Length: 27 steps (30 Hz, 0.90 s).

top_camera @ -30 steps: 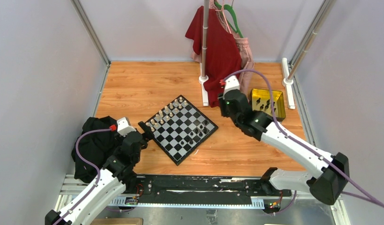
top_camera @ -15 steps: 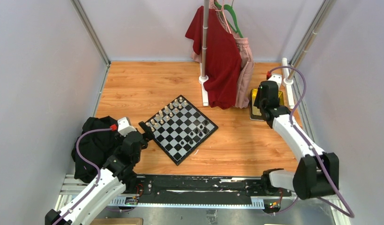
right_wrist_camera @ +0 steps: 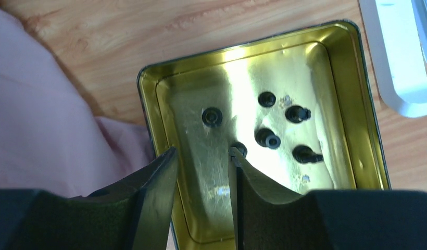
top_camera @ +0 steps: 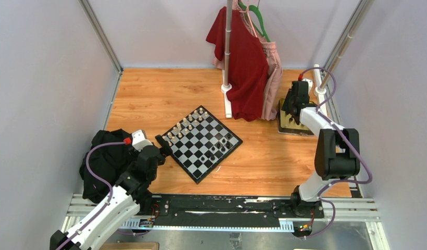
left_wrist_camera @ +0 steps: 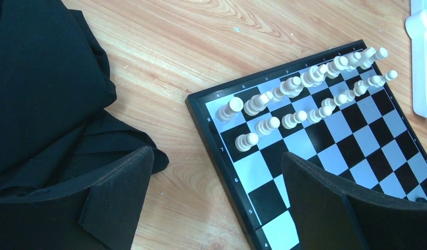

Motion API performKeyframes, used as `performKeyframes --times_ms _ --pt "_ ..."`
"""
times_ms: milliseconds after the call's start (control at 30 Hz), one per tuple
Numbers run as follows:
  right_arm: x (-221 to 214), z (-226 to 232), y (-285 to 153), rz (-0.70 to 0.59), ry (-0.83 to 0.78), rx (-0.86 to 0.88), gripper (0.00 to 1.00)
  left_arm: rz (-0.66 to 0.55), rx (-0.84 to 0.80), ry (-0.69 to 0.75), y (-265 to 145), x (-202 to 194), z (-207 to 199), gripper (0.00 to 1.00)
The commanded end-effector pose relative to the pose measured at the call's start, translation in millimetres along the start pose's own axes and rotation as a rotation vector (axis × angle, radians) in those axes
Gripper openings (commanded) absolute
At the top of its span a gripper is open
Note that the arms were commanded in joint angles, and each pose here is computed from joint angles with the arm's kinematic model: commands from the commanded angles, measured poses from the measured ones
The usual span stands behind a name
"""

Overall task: Set up the chess pieces on the board
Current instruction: Pick up the chess piece from the storage box.

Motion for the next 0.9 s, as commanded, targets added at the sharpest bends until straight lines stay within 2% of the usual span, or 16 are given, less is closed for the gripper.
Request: performKeyframes --times_ms 0,333,867 --pt "20.4 2.4 16.1 -0.024 0.043 0.022 0.45 -0.02 -0.017 -0.001 1.1 6.2 -6.3 1.0" --pt "15.1 -9.1 50.3 0.035 0.068 0.002 0.44 -0.009 -0.007 0.008 2.7 4.9 -7.0 1.0" --pt "-0.9 -10.0 59.8 0.093 0.07 0.013 0.39 -0.005 -0.008 0.011 2.9 4.5 -7.5 1.0"
Point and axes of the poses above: each gripper's point midway between its finger pads, its own y axis out along the fingers, its own z axis along the line the jaws close on, x = y × z, the point moved 1 cm from there along -y, back along the fingers, and after that the axes turned 2 degrees about y, right-handed, at the moved point
